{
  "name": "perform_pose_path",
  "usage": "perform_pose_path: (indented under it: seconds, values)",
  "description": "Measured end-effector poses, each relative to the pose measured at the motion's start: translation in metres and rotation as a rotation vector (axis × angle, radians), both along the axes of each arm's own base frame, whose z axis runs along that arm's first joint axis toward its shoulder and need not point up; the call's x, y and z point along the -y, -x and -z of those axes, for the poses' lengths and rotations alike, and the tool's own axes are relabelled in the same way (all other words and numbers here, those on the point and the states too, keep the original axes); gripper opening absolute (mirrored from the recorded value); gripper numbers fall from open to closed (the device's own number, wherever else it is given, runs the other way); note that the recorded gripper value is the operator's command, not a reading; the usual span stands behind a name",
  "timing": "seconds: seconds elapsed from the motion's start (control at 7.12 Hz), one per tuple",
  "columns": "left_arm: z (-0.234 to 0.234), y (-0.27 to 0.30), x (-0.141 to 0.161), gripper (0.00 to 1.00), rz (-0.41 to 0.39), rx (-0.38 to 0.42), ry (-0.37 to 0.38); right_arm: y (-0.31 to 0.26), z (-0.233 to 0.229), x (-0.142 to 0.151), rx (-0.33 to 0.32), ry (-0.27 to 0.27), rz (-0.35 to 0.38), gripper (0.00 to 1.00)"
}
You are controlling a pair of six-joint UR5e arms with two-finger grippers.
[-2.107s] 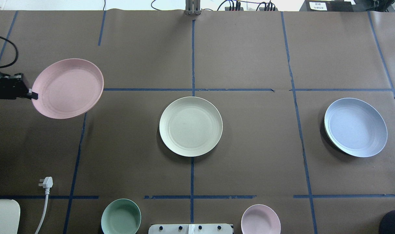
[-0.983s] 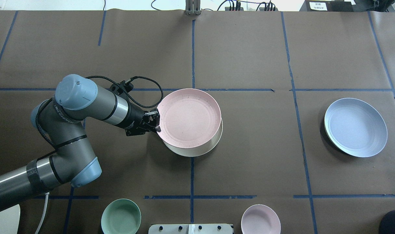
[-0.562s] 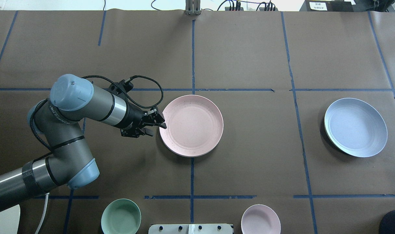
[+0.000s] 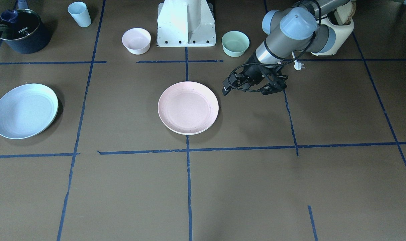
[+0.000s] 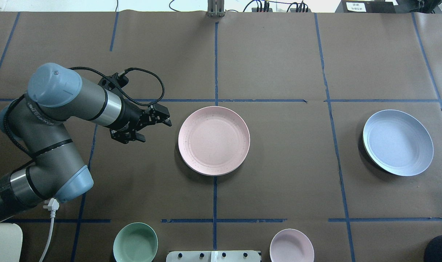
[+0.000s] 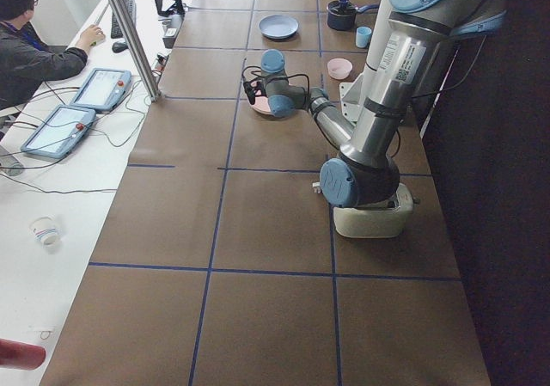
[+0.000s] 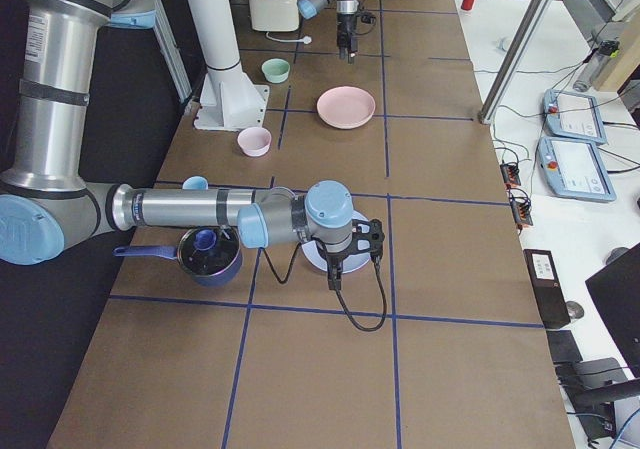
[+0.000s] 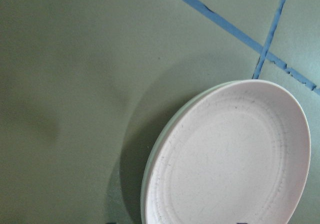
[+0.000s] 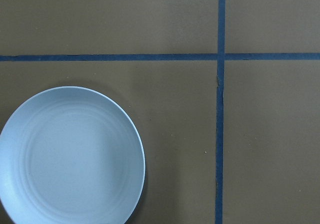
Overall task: Stack three plates with pink and blue
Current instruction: 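Withdraw the left gripper while the right gripper grasps the light blue plate rim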
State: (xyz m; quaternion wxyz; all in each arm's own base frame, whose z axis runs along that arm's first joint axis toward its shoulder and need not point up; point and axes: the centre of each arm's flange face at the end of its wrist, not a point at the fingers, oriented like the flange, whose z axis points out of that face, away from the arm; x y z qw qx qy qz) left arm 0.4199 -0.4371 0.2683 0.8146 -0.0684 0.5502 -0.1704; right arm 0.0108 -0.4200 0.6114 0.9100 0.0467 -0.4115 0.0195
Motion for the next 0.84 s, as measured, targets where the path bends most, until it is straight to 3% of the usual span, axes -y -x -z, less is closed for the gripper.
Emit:
perform_pose_path:
  seconds: [0.14,0.42,0.7,0.84]
  values:
    - [0.009,0.019,-0.006,1.0,-0.024,0.067,-0.031,0.028,-0.015,0.001,-0.009,0.0,-0.037,1.0]
    - [0.019,0.053,-0.022,1.0,-0.083,0.181,-0.082,0.083,-0.054,-0.006,0.032,0.015,-0.1,1.0]
    - [0.001,0.087,-0.03,1.0,-0.106,0.233,-0.124,0.135,-0.07,-0.013,0.056,0.045,-0.124,1.0]
    - [-0.009,0.101,-0.029,1.0,-0.109,0.251,-0.138,0.147,-0.076,-0.015,0.057,0.065,-0.126,0.93]
